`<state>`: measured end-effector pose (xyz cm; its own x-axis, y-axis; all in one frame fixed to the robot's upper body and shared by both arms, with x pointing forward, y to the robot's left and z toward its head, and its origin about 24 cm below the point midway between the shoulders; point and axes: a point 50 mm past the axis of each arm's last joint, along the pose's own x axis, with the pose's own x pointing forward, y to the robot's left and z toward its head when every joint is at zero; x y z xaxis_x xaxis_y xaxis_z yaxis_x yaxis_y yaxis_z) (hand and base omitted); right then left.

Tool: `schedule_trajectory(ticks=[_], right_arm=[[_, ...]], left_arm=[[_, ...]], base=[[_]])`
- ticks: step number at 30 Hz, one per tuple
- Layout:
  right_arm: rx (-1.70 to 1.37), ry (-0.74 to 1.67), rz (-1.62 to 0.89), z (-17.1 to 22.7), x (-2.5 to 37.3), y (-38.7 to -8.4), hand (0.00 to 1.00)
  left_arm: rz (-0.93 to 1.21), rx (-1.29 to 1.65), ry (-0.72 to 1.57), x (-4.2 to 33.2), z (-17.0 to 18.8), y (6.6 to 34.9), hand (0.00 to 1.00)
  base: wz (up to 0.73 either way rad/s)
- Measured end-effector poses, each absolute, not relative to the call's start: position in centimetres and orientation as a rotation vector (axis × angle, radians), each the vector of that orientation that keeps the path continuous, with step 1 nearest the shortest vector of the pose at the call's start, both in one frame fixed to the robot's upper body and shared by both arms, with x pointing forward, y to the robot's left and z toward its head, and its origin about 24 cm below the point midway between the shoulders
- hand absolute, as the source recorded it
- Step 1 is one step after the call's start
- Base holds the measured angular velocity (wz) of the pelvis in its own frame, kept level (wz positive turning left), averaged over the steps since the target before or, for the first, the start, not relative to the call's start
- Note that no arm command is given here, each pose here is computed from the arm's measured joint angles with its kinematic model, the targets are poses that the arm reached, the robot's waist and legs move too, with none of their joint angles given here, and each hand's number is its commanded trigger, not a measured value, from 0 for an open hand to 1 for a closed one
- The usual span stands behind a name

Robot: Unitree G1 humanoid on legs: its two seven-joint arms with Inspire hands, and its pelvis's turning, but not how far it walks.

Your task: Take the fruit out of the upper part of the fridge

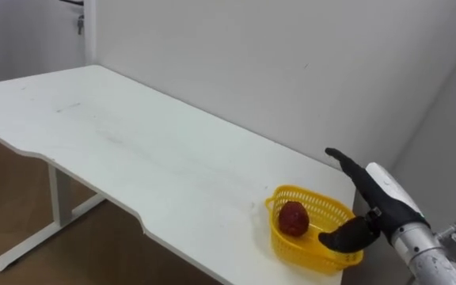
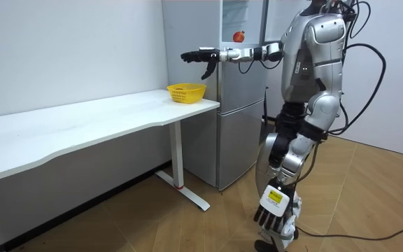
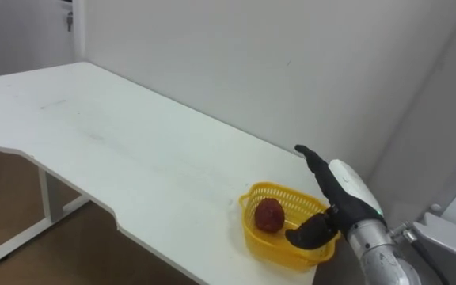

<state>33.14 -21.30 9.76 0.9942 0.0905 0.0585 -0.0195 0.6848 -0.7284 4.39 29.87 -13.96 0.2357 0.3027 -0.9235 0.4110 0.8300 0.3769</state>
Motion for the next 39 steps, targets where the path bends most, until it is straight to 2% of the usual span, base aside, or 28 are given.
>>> schedule_trajectory(ticks=[9, 15, 29, 33, 39], right_arm=[[-0.684, -0.227, 0.073, 12.6, 32.8, -19.6, 0.0], [-0.612, -0.395, 0.126, 15.5, 31.4, -17.3, 0.0], [-0.423, -0.482, 0.298, 15.0, 25.9, -14.2, 0.0], [-0.382, -0.494, 0.284, 14.9, 24.3, -14.5, 0.0], [-0.375, -0.691, 0.113, 18.0, 22.7, -16.3, 0.0]], left_arm=[[-0.048, 0.654, 1.37, 3.6, -14.0, 30.0, 0.0], [-0.053, 0.64, 1.38, 3.1, -14.3, 29.5, 0.0], [-0.085, 0.621, 1.352, 3.3, -14.7, 28.3, 0.0], [-0.106, 0.589, 1.349, 3.1, -15.2, 27.1, 0.0], [-0.101, 0.55, 1.369, 1.6, -15.6, 26.8, 0.0]], base=[[-0.03], [0.0], [-0.17], [-0.1], [-0.21]])
